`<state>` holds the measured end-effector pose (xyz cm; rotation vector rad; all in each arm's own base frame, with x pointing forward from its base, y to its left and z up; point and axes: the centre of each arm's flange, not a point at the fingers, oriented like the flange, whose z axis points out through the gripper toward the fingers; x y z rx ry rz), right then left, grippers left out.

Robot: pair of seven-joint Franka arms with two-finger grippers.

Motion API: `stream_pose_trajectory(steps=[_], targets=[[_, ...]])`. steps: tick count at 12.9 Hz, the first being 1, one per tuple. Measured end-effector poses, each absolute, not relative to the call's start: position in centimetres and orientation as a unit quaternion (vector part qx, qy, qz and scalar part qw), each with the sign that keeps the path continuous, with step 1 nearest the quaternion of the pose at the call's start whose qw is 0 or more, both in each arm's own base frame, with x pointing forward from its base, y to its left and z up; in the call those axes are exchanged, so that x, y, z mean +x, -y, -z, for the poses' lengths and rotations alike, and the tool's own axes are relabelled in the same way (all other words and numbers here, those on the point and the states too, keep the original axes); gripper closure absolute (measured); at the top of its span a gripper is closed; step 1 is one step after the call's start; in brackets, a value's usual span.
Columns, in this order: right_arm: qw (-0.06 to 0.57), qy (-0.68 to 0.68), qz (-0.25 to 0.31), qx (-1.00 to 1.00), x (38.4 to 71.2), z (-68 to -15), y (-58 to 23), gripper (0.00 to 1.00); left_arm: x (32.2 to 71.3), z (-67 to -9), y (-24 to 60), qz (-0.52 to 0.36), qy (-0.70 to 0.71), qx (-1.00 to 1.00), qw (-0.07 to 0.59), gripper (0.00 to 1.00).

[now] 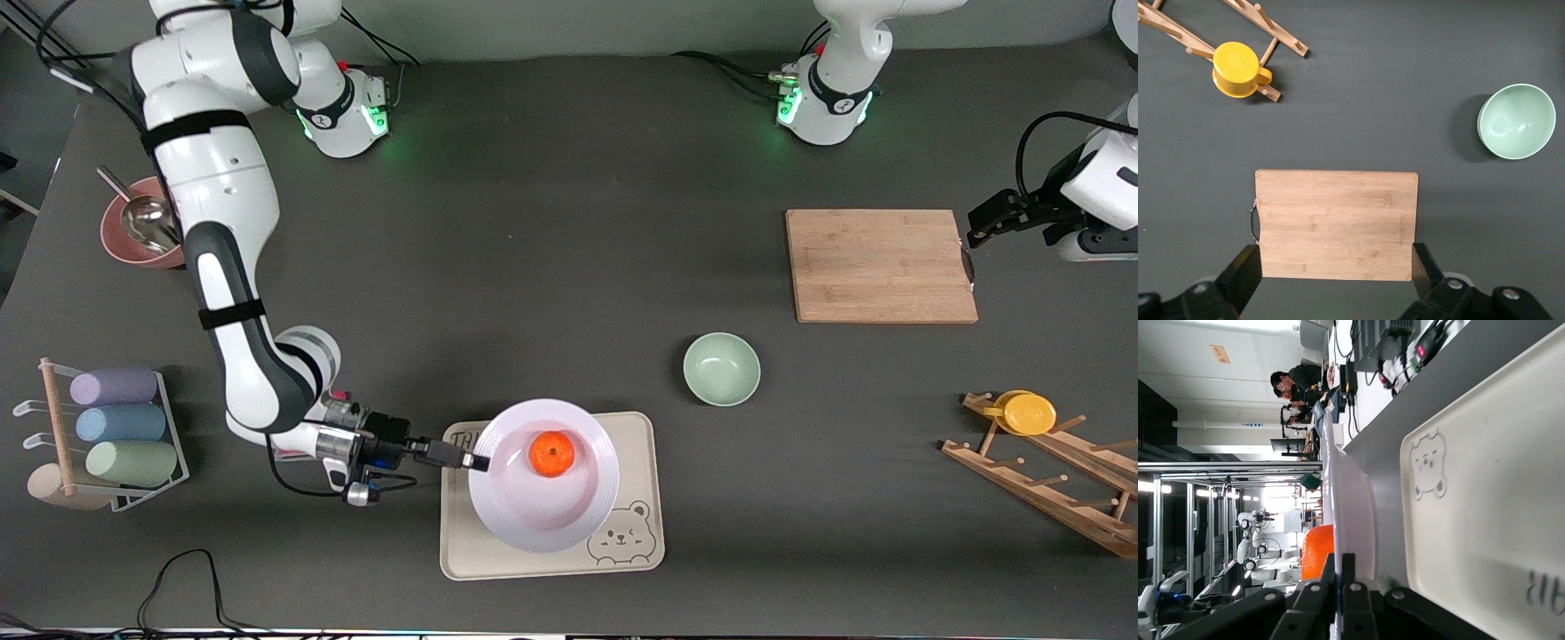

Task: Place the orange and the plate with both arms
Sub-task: 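Slide the plate with the right gripper onto the bear tray, then release the plate rim with the right gripper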

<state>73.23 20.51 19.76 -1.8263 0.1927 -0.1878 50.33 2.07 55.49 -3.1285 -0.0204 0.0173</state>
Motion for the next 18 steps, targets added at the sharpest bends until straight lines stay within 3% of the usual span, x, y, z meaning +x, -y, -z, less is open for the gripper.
stream_pose_trajectory(steps=[3,8,18], targets=[[0.596,-0.088,0.089,-0.793,74.6,-16.3,-20.3,0.96,50.4,-55.5,-2.0,-0.005,0.006,-1.0,0.006,0.0],[0.584,-0.099,0.074,-0.802,73.6,-11.4,-20.5,0.96,50.4,-55.4,-1.9,-0.005,0.006,-1.0,0.006,0.0],[0.577,-0.085,0.071,-0.809,72.8,-9.7,-21.6,0.96,50.3,-55.4,-1.9,-0.006,0.006,-1.0,0.005,0.0]])
